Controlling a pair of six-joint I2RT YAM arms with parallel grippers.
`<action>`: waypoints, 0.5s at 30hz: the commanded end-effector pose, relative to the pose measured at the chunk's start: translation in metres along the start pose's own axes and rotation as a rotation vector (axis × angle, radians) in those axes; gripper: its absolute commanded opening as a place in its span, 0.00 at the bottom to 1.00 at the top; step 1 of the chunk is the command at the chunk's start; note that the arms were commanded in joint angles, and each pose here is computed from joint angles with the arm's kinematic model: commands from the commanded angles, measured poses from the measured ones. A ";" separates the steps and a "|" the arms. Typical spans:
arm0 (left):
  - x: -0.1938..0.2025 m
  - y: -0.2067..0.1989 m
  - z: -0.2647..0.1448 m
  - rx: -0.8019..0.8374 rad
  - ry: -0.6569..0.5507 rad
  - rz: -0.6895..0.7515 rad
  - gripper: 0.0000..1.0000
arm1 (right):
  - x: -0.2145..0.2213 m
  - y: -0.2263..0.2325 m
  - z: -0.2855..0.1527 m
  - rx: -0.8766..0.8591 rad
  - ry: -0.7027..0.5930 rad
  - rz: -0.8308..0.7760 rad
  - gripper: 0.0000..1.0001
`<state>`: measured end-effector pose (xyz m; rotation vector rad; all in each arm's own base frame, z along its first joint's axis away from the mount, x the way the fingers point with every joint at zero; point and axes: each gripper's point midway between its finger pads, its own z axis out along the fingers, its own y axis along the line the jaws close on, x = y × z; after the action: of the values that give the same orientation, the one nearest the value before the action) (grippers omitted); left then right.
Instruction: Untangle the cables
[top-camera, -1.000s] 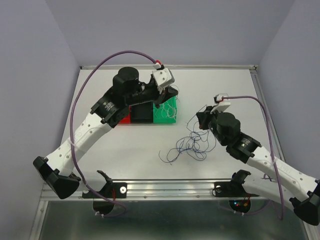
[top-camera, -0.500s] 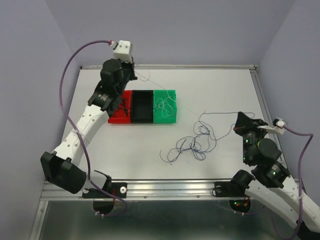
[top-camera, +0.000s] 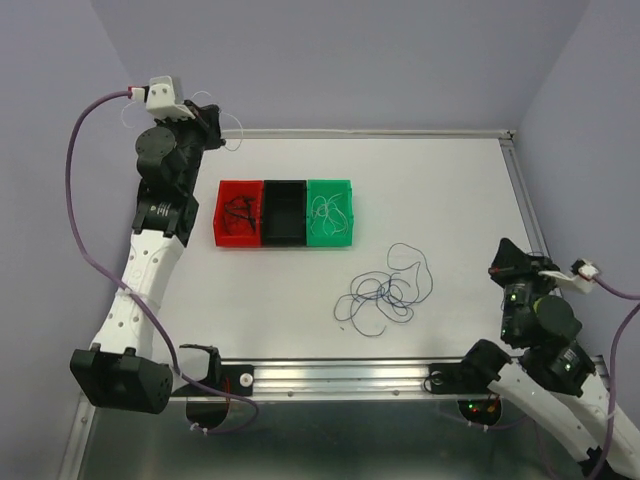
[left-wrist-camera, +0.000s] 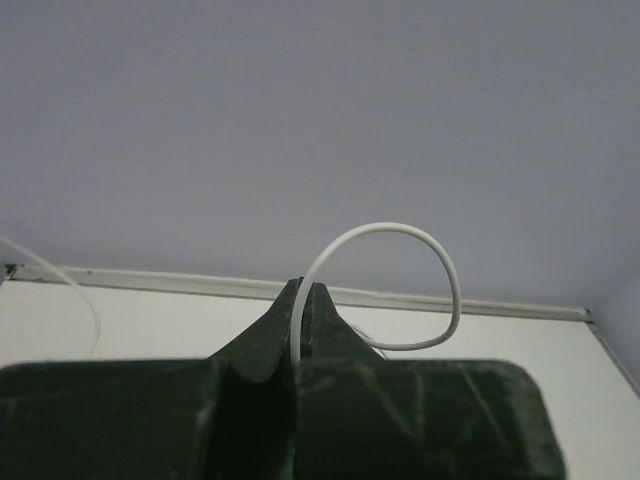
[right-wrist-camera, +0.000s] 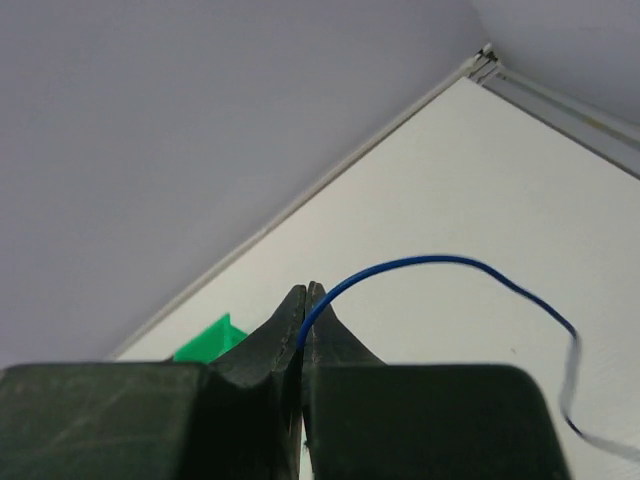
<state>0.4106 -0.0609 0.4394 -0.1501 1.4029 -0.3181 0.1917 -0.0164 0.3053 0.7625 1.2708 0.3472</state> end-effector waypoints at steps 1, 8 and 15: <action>-0.022 -0.053 -0.020 0.274 -0.048 0.006 0.00 | 0.048 0.050 0.005 -0.152 0.212 -0.193 0.01; -0.047 -0.087 -0.060 0.433 -0.064 0.046 0.00 | 0.158 0.096 0.018 -0.246 0.547 -0.476 0.13; -0.050 -0.119 -0.088 0.572 -0.059 0.030 0.00 | 0.196 0.119 0.020 -0.353 0.626 -0.527 0.70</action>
<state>0.3282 -0.1329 0.4862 0.2277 1.2855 -0.6038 0.2790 0.1588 0.1944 0.0374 1.9907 0.2130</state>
